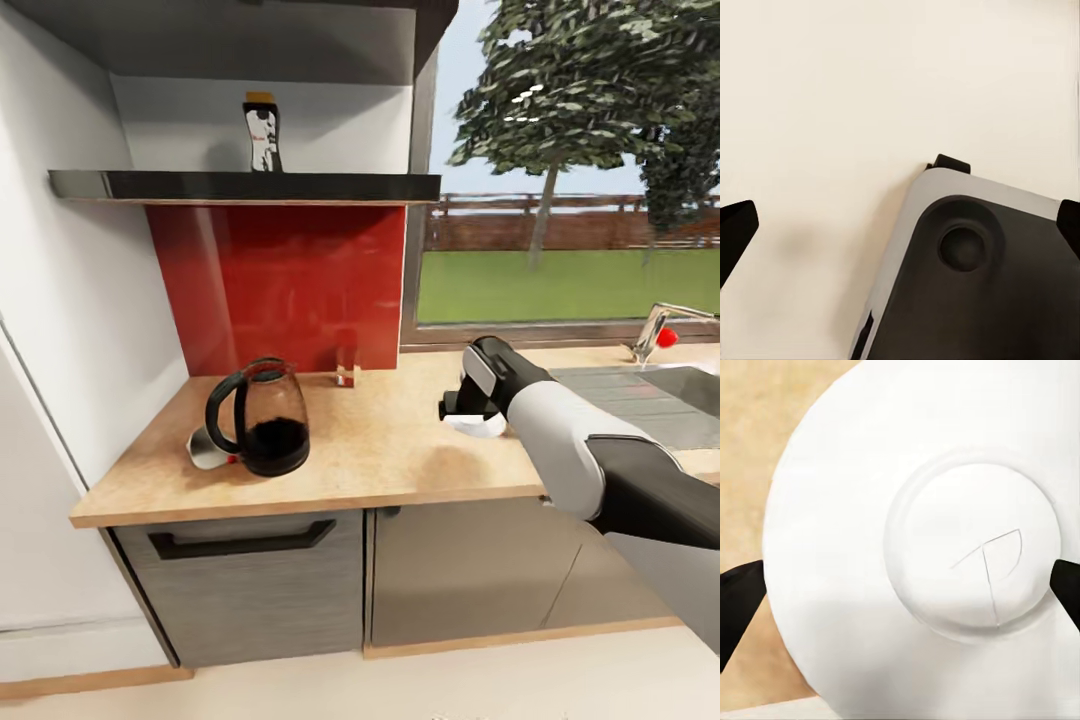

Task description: Set up a coffee station on the kitchen countertop: keep the coffee maker on the countertop, move the bottle of coffee from the kitchen shelf to the counter next to the coffee maker, place a paper coffee filter on top of the coffee maker, put the saucer next to the coffee maker with the coffee cup on the saucer, and place the electric kettle next to the coffee maker.

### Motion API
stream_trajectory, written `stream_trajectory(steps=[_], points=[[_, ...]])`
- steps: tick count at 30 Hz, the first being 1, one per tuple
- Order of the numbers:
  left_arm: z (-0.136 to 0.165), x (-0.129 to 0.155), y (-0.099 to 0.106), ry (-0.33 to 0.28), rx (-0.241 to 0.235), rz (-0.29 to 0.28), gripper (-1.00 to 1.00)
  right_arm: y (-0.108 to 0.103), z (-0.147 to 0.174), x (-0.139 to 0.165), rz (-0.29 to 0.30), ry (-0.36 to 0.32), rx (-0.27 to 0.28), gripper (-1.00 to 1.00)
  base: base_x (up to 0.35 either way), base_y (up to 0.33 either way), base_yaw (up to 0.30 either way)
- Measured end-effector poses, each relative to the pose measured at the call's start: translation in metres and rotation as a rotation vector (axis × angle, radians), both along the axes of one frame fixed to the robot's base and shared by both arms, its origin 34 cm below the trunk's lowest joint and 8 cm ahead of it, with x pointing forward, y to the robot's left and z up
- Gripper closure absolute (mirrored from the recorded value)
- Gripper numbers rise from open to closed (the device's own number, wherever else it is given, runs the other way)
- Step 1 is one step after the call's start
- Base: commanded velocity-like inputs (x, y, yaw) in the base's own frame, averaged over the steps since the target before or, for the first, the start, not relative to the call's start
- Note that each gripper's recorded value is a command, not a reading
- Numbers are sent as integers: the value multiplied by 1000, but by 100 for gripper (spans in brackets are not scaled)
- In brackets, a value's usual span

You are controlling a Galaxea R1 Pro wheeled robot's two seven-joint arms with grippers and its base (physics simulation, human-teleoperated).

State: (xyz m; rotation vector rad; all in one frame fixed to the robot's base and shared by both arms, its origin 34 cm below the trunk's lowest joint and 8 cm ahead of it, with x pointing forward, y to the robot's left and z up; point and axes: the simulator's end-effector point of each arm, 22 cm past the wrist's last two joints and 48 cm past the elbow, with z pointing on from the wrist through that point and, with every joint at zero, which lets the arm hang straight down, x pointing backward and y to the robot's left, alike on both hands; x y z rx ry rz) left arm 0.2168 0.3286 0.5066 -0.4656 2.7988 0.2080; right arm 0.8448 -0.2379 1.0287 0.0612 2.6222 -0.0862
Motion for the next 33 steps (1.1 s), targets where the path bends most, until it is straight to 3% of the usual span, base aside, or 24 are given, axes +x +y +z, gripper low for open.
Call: stream_trajectory(steps=[9, 17, 25, 33], points=[[1, 2, 1, -8, 0, 13, -100, -35, 4, -1, -49, -5, -10, 100, 0, 0, -296], [1, 4, 1, -14, 0, 14, -100, -85, 4, -7, -119, 0, -25, 100, 0, 0, -296], [2, 8, 1, -23, 0, 15, -100, -137, -8, -25, -192, 44, -40, 100, 0, 0, -284], [4, 14, 3, -46, 6, 15, -100, -197, -45, -67, -280, 159, -50, 100, 0, 0, -246]])
